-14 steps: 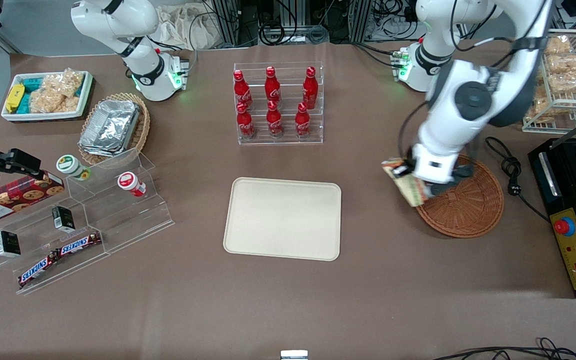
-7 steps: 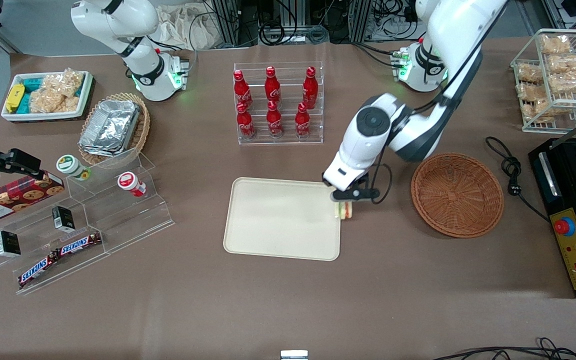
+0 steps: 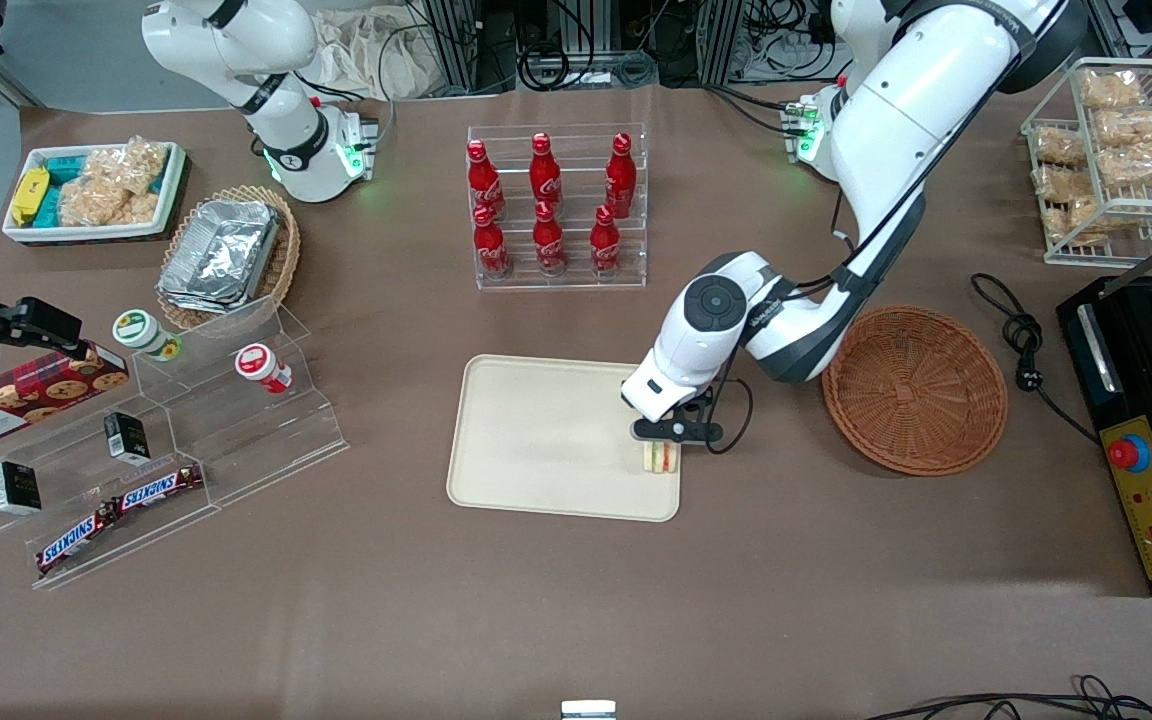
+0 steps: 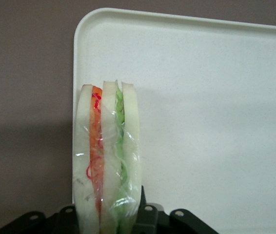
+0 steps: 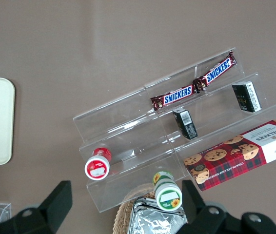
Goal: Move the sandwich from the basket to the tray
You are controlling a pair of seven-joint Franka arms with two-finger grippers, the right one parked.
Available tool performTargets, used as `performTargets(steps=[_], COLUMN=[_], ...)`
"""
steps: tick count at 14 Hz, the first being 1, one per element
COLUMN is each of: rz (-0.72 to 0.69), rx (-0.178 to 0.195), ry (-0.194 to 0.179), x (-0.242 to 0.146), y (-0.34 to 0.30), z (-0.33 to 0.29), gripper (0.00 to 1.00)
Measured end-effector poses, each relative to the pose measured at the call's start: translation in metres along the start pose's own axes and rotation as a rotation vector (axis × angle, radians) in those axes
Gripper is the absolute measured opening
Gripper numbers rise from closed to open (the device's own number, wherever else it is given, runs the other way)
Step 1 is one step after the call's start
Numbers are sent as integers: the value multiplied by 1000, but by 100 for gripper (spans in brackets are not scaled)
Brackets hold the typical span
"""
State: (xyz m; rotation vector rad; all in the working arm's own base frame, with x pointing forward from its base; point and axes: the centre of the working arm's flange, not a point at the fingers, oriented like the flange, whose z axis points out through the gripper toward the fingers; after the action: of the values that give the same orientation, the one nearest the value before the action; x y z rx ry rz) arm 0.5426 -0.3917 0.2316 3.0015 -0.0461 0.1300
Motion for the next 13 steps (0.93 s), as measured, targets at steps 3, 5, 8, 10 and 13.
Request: performTargets(steps=[3,5,8,10,13], rz=[-27,-75,-183,-246,-246], rx=[-9,-23,2,46,46], ry=[18,63,135,134,71], x=[7,22,59,71,74], y=[2,1,-39,-71,-105], z=[-7,-31,-103,-155,-222], gripper=[80,99,99,99,99])
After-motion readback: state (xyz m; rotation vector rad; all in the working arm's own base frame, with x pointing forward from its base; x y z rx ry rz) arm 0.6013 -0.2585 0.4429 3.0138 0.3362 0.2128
